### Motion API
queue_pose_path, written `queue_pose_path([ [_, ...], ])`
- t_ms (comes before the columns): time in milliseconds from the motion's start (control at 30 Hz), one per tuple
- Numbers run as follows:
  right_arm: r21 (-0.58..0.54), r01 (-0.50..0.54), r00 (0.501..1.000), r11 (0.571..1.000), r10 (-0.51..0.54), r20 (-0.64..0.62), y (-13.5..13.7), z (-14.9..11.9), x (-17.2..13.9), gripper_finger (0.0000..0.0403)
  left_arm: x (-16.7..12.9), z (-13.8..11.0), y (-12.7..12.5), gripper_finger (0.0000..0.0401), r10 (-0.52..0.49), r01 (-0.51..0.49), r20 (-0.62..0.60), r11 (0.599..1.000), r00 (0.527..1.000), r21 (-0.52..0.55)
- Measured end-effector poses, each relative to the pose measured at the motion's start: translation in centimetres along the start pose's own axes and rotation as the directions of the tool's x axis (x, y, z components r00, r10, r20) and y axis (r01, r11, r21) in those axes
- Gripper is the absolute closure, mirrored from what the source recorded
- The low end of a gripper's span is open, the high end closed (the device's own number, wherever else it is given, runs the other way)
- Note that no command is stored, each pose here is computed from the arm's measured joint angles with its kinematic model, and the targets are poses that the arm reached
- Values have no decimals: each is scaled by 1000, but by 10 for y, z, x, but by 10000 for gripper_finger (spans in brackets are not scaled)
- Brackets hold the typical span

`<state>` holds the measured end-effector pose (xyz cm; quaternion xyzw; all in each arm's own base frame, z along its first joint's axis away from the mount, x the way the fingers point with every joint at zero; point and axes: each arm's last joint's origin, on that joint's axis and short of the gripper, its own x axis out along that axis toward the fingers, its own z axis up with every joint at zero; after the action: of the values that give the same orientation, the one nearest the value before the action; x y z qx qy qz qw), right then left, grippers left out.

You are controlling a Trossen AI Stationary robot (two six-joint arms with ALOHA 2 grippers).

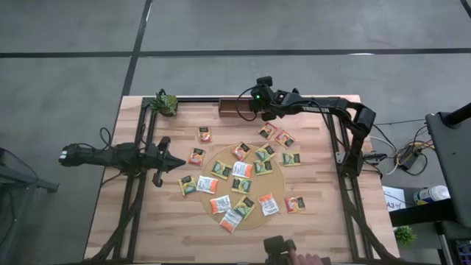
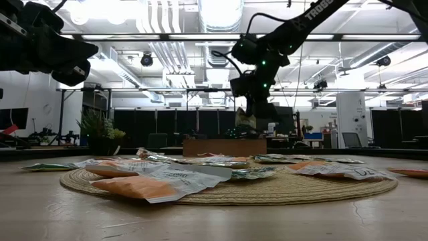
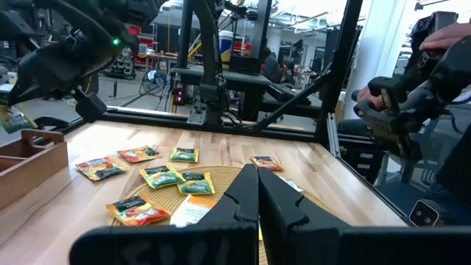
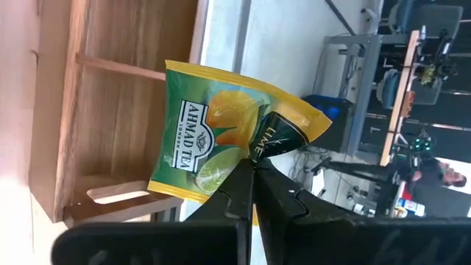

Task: Pick & Place Tea
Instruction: Put the yellow tea bag into the right section of the wooden organizer

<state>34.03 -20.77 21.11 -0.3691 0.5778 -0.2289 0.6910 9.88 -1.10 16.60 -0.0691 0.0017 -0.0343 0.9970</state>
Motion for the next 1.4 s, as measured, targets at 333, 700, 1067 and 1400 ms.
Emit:
queue_pose_path([
  [333, -6, -19, 1000, 1000, 19, -24, 9, 0, 18, 394, 0, 0, 0, 401, 0, 0, 0, 1000, 1000, 0],
  [700, 0, -29, 999, 1000, 29, -45, 10, -4, 26, 394, 0, 0, 0, 401, 0, 0, 0, 1000, 1000, 0],
  [1067, 17, -35, 997, 999, 36, -63, 8, -10, 29, 394, 0, 0, 0, 401, 0, 0, 0, 1000, 1000, 0],
  [1400, 26, -59, 998, 998, 60, -31, 6, -12, 31, 394, 0, 0, 0, 401, 0, 0, 1, 1000, 1000, 0],
])
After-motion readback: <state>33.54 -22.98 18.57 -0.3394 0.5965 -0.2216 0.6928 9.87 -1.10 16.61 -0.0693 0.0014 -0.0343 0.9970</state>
